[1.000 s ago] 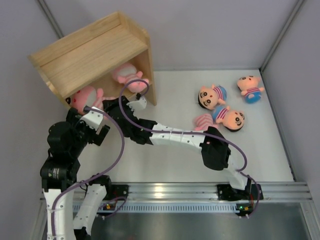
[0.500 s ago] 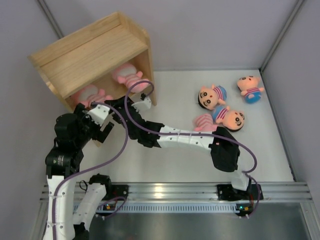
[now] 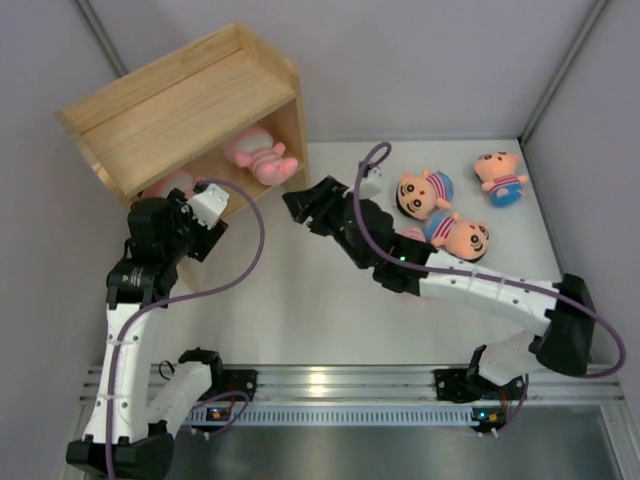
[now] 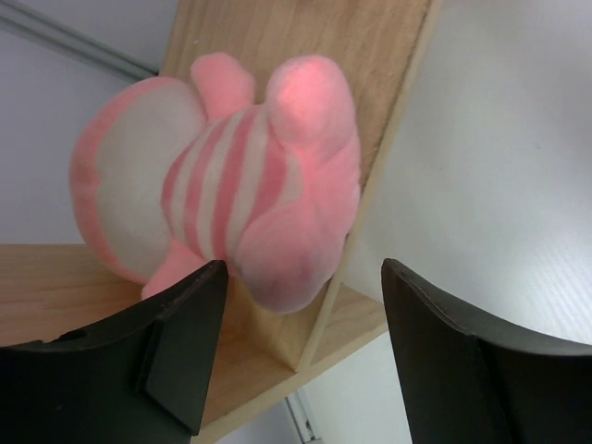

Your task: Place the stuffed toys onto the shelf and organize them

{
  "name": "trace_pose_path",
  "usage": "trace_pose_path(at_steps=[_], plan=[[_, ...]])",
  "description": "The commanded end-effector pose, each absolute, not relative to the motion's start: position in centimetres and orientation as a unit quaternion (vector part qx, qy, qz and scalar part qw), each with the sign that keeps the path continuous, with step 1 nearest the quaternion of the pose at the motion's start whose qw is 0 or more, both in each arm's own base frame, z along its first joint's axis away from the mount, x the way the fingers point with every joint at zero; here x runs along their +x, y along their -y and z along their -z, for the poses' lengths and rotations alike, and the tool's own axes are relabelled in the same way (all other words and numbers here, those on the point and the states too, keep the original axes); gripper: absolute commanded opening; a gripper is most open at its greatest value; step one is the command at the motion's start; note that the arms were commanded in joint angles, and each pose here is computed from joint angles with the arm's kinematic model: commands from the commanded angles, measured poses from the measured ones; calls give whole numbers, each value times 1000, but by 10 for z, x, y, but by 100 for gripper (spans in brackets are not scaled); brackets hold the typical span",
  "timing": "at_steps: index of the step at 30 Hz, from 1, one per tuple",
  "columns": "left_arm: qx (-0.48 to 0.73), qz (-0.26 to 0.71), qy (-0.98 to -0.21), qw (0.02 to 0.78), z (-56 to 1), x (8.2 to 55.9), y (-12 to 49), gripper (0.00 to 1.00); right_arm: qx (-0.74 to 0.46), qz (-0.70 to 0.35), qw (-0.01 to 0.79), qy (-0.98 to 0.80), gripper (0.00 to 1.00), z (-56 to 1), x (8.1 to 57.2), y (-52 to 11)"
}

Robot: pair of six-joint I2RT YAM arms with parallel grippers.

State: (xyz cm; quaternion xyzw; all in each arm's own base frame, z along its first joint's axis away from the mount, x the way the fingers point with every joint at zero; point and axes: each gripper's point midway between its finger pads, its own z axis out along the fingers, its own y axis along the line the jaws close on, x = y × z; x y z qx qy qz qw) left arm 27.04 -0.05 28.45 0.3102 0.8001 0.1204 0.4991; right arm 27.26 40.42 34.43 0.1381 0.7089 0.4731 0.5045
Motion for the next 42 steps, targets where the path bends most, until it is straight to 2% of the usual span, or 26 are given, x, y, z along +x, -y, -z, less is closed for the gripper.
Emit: trace_pose_path(at_steps=[1, 4, 6, 8, 13, 14, 17, 21, 24, 25, 28, 31, 34, 35, 36, 37, 41, 42], plan=[[297, -189, -788, 505, -298, 285, -21, 72, 37, -365, 488, -792, 62, -305, 260, -351], [292, -192, -792, 500, -295, 288, -23, 59, 51, -254, 451, -854, 62, -249, 262, -280], [286, -198, -794, 498, -295, 286, -26, 45, 92, -210, 436, -870, 62, -219, 262, -230], [280, -210, -796, 494, -293, 283, -31, 38, 114, -175, 430, -878, 62, -191, 251, -187], [281, -230, -787, 499, -295, 269, -37, 39, 161, -130, 431, -878, 63, -159, 253, -116], [279, -232, -786, 500, -295, 267, -37, 39, 165, -121, 423, -883, 70, -151, 256, -105], [270, -244, -786, 499, -298, 265, -43, 39, 163, -103, 392, -899, 80, -132, 259, -93], [266, -245, -781, 509, -306, 262, -42, 40, 167, -92, 355, -915, 86, -105, 267, -85], [270, -238, -773, 523, -310, 257, -38, 58, 151, -95, 330, -927, 87, -87, 270, -90], [274, -237, -766, 531, -313, 253, -36, 71, 145, -101, 327, -928, 87, -83, 274, -94], [291, -218, -759, 540, -314, 247, -27, 86, 114, -123, 315, -934, 87, -77, 278, -106], [310, -176, -750, 557, -321, 236, -10, 90, 81, -162, 300, -936, 80, -74, 276, -122], [322, -121, -740, 579, -330, 225, 11, 90, 35, -214, 286, -934, 57, -75, 268, -142], [323, -91, -738, 586, -332, 223, 22, 90, 21, -226, 289, -930, 34, -78, 269, -148], [325, -70, -741, 584, -330, 218, 28, 90, 7, -236, 296, -925, 22, -85, 269, -153], [327, -53, -738, 588, -335, 214, 34, 89, -21, -242, 306, -921, 0, -92, 267, -159], [350, 31, -736, 578, -330, 194, 62, 89, -154, -258, 420, -857, 0, -162, 267, -193], [355, 54, -732, 580, -332, 189, 69, 90, -190, -267, 470, -819, 0, -199, 263, -203]])
